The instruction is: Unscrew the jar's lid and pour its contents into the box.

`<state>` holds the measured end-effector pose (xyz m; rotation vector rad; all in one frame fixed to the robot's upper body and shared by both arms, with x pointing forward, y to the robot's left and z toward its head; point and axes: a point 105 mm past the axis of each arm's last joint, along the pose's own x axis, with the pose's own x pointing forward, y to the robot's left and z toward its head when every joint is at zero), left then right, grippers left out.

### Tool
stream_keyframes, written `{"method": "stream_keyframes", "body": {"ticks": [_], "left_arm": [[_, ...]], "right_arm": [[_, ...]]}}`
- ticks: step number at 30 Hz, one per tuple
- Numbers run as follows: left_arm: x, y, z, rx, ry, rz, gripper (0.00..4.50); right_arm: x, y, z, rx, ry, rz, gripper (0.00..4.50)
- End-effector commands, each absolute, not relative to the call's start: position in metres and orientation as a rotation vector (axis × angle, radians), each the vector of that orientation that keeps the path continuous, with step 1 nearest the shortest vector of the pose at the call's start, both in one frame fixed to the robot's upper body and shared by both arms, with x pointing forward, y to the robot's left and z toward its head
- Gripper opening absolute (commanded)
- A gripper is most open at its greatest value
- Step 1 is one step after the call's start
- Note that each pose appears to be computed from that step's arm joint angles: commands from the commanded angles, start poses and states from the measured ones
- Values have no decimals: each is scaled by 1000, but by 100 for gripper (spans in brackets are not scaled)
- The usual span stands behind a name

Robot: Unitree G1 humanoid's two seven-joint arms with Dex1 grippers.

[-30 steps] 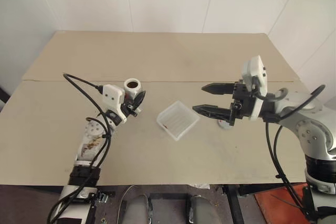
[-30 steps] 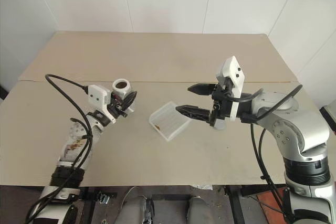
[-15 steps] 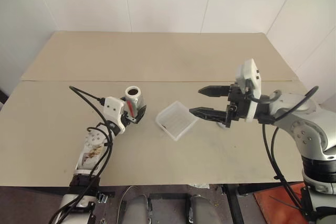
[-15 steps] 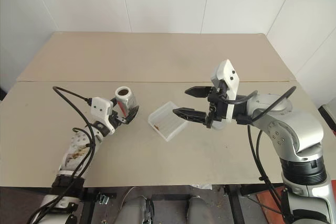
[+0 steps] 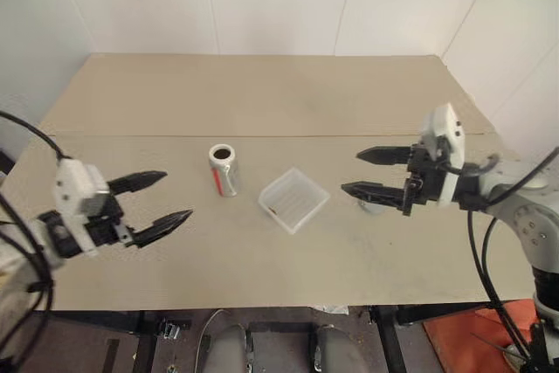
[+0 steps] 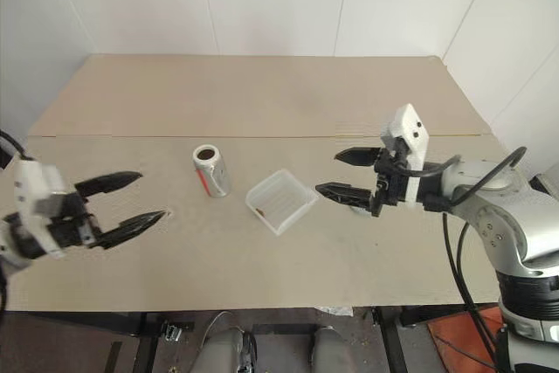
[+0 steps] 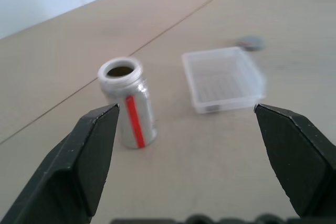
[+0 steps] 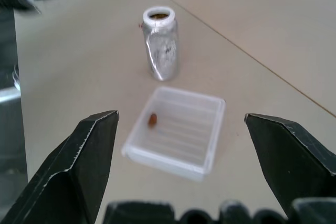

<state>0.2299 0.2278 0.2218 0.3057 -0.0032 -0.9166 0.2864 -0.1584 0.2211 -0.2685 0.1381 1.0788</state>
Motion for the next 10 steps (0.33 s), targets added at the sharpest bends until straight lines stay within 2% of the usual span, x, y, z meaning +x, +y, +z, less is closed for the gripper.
{"method": "stream_keyframes", "body": {"ticks": [1,5,10], "left_arm": [[220,238,242,336,-48,-965,448],[222,242,232,373,-16,-981,448],[227,229,227,336,-34,-1018,448]], "right_arm": [[287,-182,229,-336,85,1052,450],[291,-196,223,-360,103,1011,450],[287,-189,227,-350,94,1017,450]]}}
